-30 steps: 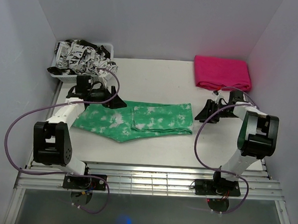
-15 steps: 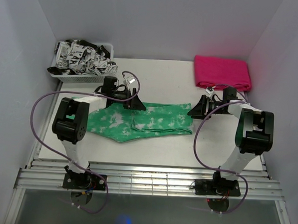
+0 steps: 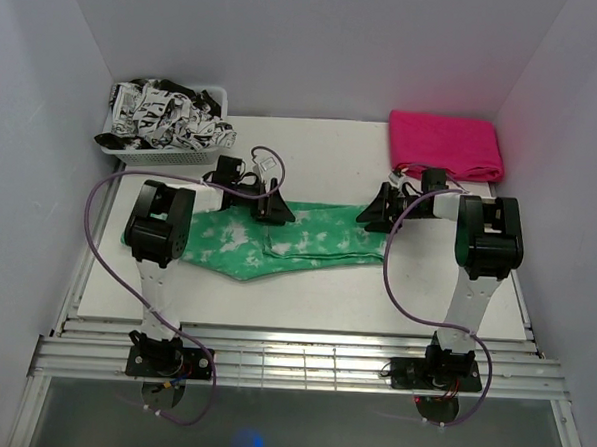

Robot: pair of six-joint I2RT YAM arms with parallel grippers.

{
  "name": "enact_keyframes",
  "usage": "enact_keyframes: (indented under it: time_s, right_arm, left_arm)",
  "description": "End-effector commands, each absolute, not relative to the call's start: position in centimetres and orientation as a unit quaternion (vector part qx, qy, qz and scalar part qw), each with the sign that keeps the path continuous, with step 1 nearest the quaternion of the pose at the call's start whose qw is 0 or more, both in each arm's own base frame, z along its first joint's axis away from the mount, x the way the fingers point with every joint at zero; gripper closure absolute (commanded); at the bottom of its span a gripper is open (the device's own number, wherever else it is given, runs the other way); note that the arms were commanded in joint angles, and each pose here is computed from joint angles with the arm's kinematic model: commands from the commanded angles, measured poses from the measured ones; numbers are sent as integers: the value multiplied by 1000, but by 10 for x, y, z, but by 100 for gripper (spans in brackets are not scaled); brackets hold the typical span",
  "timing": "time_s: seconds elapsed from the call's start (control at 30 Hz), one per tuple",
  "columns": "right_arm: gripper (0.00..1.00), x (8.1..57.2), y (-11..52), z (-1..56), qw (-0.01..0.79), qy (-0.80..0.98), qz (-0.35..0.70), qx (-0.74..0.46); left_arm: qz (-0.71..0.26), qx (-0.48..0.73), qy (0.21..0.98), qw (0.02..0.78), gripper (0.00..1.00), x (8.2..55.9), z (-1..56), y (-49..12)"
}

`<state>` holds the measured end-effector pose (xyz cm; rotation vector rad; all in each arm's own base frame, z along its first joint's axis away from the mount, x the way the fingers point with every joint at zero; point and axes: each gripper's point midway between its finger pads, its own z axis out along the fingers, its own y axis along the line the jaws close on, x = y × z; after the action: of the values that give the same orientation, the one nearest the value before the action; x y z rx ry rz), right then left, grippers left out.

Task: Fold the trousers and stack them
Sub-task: Fold the trousers

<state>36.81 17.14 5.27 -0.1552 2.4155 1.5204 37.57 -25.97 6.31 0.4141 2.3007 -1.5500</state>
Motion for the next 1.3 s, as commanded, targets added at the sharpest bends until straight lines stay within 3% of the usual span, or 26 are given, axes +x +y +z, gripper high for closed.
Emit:
enact_keyframes:
  time_s: [0.0, 0.13, 0.3, 0.53, 0.83, 0.9, 1.07, 1.27]
  right_arm:
    - [18, 381, 165, 45, 169, 852, 491, -64]
    - [19, 373, 168, 82, 188, 838, 504, -89]
    - [21, 343, 177, 108, 156, 825, 534, -98]
    - [29, 299, 174, 63, 75, 839, 532, -83]
    - [34, 282, 157, 26, 50, 866, 489, -90]
    - [36, 287, 157, 45, 62, 862, 492, -104]
    - [35, 319, 132, 119, 178, 854, 472, -125]
    - [40, 327, 79, 79, 164, 904, 394, -28]
  left_arm:
    - [-549, 253, 770, 205, 15, 348, 116, -257]
    - [-558, 261, 765, 188, 15, 306, 132, -249]
    - [-564, 266, 762, 173, 16, 280, 130, -253]
    - [-552, 229, 793, 124, 16, 275, 84, -262]
    - [-549, 191, 809, 89, 17, 263, 60, -252]
    - [-554, 213, 797, 113, 16, 269, 78, -254]
    - [-538, 276, 775, 182, 12, 291, 136, -252]
    - [-532, 261, 770, 238, 11, 314, 176, -225]
